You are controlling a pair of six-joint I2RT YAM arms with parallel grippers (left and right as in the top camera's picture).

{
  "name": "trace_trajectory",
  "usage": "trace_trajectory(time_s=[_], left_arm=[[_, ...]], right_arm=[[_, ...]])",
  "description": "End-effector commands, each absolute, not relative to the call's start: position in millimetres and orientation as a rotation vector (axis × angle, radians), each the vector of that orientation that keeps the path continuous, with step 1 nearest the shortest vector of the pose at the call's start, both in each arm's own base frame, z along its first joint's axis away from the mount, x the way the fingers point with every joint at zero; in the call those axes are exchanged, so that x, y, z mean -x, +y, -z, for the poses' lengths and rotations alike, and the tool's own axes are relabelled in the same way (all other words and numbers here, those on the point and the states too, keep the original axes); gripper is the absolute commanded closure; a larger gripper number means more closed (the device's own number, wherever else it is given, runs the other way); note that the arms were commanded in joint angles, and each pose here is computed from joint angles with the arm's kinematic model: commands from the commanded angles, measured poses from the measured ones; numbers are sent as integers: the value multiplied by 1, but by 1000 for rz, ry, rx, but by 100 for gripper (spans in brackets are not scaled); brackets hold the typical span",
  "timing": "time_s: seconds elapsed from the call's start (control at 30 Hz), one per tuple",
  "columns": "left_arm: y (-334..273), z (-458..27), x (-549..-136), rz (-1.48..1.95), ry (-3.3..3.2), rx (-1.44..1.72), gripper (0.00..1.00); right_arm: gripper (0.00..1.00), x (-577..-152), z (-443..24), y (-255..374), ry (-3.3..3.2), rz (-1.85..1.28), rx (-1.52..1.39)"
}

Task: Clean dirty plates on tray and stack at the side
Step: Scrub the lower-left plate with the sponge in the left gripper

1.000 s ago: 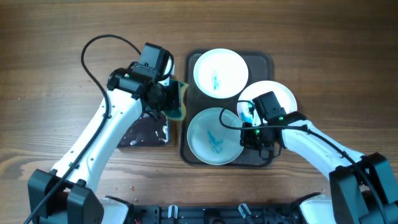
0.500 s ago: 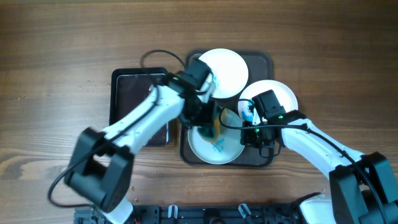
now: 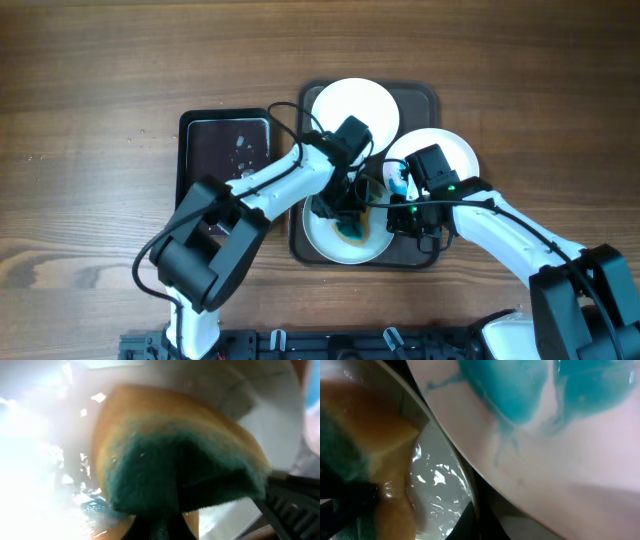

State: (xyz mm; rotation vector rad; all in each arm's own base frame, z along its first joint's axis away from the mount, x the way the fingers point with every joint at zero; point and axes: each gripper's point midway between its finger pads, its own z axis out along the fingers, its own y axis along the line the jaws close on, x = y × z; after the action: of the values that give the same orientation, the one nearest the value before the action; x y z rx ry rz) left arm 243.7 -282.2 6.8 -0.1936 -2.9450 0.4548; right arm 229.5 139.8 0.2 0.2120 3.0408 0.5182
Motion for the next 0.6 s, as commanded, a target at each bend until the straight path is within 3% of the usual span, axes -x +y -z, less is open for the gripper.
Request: trace_trajectory(time_s=[0.0,0.17,0.4,0.57], left_arm=[[-198,19,-272,226,-3138,-9,96],[-169,8,-283,364,-3163,-90,96],[-246,11,-264,-209,-3048,-38,96],[-314,-1,-229,-574,-2886,117,96]], right_arm=[[96,-236,2,134,3035,-458,-260],[96,-236,2,134,3036,-458,-258],[96,-236,2,134,3035,-457,-258],[96,-236,2,134,3035,-458,-259]])
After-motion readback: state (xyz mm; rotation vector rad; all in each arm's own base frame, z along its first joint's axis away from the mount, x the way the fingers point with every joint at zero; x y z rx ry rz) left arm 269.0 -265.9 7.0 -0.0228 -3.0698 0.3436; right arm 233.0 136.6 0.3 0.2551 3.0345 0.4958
